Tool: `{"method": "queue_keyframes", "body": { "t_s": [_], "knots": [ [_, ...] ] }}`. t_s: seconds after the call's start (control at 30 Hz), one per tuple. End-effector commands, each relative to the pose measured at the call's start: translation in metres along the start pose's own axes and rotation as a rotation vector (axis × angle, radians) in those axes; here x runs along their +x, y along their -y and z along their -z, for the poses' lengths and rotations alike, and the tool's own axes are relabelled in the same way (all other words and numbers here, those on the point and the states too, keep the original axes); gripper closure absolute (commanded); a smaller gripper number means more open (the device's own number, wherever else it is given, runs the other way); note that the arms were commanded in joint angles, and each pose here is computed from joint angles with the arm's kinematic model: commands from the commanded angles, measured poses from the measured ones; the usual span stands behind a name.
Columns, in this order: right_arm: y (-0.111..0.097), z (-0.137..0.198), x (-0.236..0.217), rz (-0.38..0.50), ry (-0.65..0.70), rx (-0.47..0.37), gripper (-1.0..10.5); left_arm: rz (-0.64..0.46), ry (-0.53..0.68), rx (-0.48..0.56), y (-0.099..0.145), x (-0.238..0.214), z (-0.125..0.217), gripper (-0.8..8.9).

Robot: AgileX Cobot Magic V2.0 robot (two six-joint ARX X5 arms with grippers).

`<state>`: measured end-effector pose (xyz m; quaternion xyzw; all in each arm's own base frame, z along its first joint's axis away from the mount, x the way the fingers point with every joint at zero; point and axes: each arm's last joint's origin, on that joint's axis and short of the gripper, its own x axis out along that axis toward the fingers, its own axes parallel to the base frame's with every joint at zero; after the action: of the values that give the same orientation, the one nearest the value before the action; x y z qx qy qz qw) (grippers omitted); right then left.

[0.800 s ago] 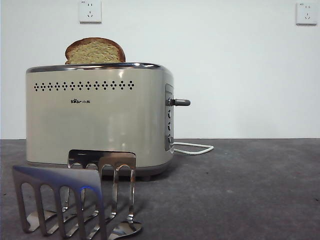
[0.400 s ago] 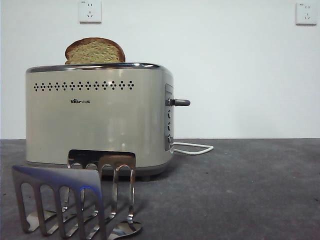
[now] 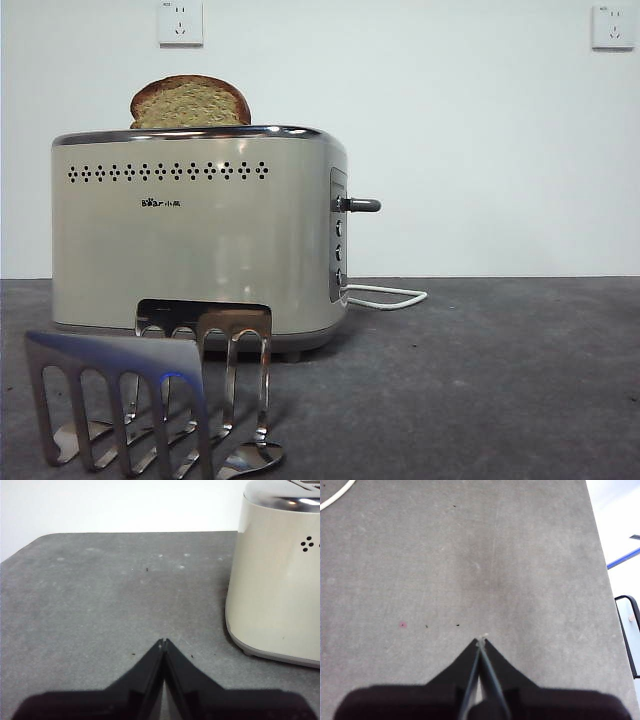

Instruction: Pick up a slice of bread from the rack,put the bread on the toaster,press the button

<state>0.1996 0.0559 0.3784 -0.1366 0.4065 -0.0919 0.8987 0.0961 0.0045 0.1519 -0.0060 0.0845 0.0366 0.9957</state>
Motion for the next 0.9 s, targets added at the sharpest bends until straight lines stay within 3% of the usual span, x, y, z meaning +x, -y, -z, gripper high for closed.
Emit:
{"method": "queue_keyframes", "body": {
  "t_s": [0.03, 0.3, 0.43, 0.63, 0.8, 0.9],
  "knots": [
    [-0.001, -0.001, 0.001, 0.003, 0.002, -0.001, 9.5, 0.001, -0.008, -0.003, 0.000, 0.001, 0.003, 8.16],
    [0.000, -0.001, 0.000, -0.004, 0.010, 0.004, 9.5, 0.000, -0.025, -0.002, 0.000, 0.002, 0.004, 8.16],
    [0.017, 0.008, -0.014, 0.010, 0.072, 0.072, 9.5, 0.000, -0.034, -0.002, 0.000, 0.003, 0.005, 8.17],
    [0.037, 0.055, -0.042, 0.007, 0.342, 0.216, 9.5, 0.000, -0.045, -0.001, 0.000, 0.003, 0.006, 8.16],
    [0.037, 0.107, -0.026, 0.046, 0.593, 0.383, 9.5, 0.001, -0.048, -0.001, 0.000, 0.004, 0.006, 8.16],
    [0.024, 0.136, -0.002, -0.064, 0.684, 0.398, 9.5, 0.001, -0.049, -0.001, 0.000, 0.004, 0.006, 8.16]
  ]
}}
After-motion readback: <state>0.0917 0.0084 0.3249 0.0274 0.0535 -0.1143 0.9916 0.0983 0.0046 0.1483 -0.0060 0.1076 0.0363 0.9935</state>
